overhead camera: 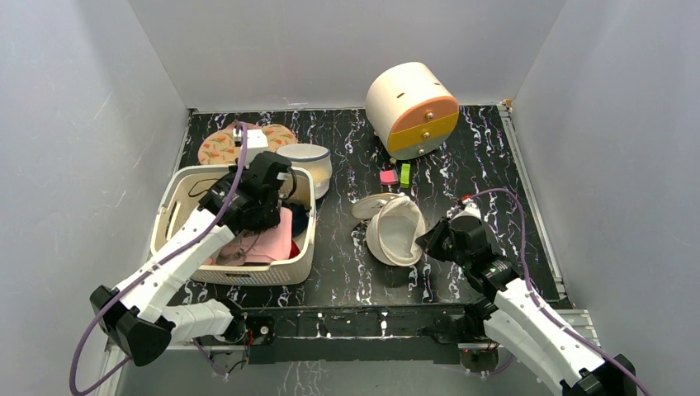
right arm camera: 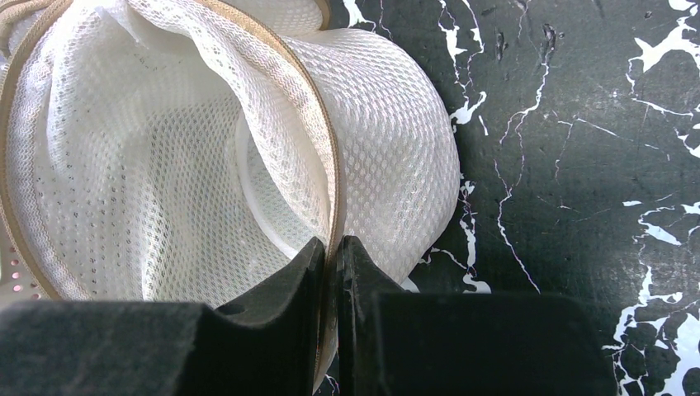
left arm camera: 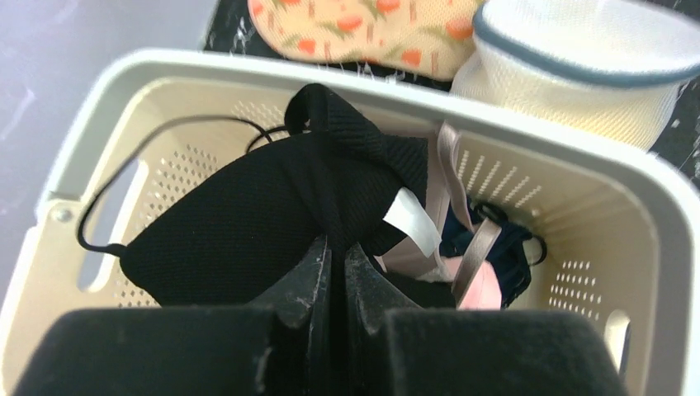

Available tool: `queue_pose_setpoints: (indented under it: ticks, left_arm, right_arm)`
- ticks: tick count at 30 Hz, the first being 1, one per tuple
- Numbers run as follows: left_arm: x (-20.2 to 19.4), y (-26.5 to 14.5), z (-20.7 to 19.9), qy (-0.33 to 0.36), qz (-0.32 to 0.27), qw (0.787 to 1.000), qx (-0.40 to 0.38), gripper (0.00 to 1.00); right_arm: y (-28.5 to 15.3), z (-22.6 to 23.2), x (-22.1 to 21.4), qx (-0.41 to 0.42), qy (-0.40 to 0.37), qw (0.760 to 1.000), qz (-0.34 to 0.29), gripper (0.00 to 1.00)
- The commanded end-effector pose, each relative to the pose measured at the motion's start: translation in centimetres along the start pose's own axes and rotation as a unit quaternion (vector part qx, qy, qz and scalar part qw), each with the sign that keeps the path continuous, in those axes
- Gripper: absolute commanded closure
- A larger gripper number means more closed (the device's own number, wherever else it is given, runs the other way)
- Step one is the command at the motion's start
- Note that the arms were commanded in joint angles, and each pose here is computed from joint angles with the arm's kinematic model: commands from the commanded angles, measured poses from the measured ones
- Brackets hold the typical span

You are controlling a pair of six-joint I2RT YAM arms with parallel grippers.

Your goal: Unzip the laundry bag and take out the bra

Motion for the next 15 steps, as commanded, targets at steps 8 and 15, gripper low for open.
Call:
queue_pose_setpoints:
  ticks: [8,15]
  left_arm:
    - [-9.2,2.5,-1.5,-0.06,0.103,0.993,-0.003,1.0]
    - [-11.3,3.2,-2.1,-0.076,0.112,0.991,-0.016,0.99]
  right_arm:
    - [-0.3,0.9,1.6,0.015,-0.001,0.999,-0.03,0.9]
    - [-0.3,0.9,1.6,0.013,-0.002,0.999,-0.029,0.9]
Point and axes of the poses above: each gripper's point midway between its finger pads, its own y axis out along the fingers, its own z axis along the line the jaws close on, x = y × z, the point moved 1 cm from there along -y, back along the fingers, and after that the axes turned 11 degrees about -y, right-handed, at the moved point
